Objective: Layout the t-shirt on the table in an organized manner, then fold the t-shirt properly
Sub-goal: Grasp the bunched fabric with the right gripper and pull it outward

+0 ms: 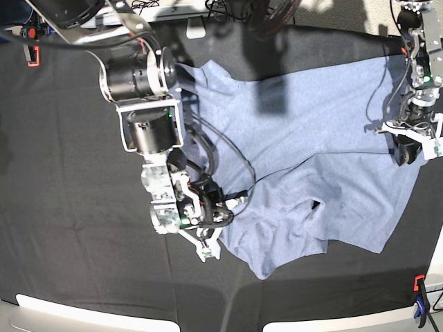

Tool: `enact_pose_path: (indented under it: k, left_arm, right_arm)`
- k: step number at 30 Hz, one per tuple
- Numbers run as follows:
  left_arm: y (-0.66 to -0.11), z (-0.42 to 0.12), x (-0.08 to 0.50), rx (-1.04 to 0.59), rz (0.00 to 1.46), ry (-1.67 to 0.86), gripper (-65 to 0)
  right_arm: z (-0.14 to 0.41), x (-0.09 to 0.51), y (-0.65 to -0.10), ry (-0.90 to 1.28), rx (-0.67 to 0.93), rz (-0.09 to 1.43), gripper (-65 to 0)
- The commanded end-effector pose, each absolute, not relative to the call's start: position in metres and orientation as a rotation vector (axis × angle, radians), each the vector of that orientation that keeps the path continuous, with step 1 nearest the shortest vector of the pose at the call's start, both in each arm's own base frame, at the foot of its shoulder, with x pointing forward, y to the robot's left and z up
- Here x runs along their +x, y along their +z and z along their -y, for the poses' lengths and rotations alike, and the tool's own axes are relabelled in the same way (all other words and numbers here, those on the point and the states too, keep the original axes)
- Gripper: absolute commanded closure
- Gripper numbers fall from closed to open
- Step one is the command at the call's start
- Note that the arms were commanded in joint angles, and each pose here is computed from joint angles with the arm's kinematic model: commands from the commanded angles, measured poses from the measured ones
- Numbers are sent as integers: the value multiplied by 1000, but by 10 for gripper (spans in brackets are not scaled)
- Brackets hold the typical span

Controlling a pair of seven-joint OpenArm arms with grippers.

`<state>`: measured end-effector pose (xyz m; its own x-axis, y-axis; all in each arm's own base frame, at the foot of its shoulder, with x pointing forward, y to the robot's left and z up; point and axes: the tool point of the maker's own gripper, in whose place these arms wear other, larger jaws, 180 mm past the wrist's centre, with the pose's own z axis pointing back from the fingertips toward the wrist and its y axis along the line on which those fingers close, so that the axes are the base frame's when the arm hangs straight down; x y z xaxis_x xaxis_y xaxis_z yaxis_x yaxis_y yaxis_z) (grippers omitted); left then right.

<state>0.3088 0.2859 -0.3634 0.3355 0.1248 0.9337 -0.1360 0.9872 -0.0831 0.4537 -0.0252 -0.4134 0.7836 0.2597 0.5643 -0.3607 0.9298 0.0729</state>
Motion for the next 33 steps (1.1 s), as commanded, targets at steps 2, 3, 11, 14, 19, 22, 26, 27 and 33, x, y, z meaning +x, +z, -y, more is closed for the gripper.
enact_pose_path:
  k: [2, 3, 11, 14, 19, 22, 26, 27, 33]
  left_arm:
    - [-345, -290, 317, 17, 1281, 156, -110]
    - [-344, -290, 317, 17, 1282, 156, -110]
    - [-344, -290, 317, 17, 1282, 156, -110]
    - [-344, -290, 317, 17, 1283, 156, -110]
    - [-341, -290, 318, 19, 1301, 156, -110]
    - [-341, -290, 318, 19, 1303, 156, -110]
    - [-341, -291, 318, 19, 1303, 156, -110]
    - [-341, -290, 318, 19, 1303, 156, -110]
    - [-341, -290, 318, 19, 1303, 156, -110]
  right_arm:
    - [23, 478, -381, 371, 134, 677, 0]
    - [20, 480, -374, 388, 117, 689, 0]
    - [-51, 469, -318, 688, 32, 804, 0]
    - [-82, 443, -329, 824, -12, 782, 0]
    - [-121, 400, -359, 950, -45, 782, 0]
    - [-138, 379, -371, 1003, -41, 794, 0]
    - [-159, 361, -370, 1054, 14, 845, 0]
    - [-163, 358, -367, 1054, 32, 862, 0]
    - [-176, 353, -344, 1047, 83, 934, 0]
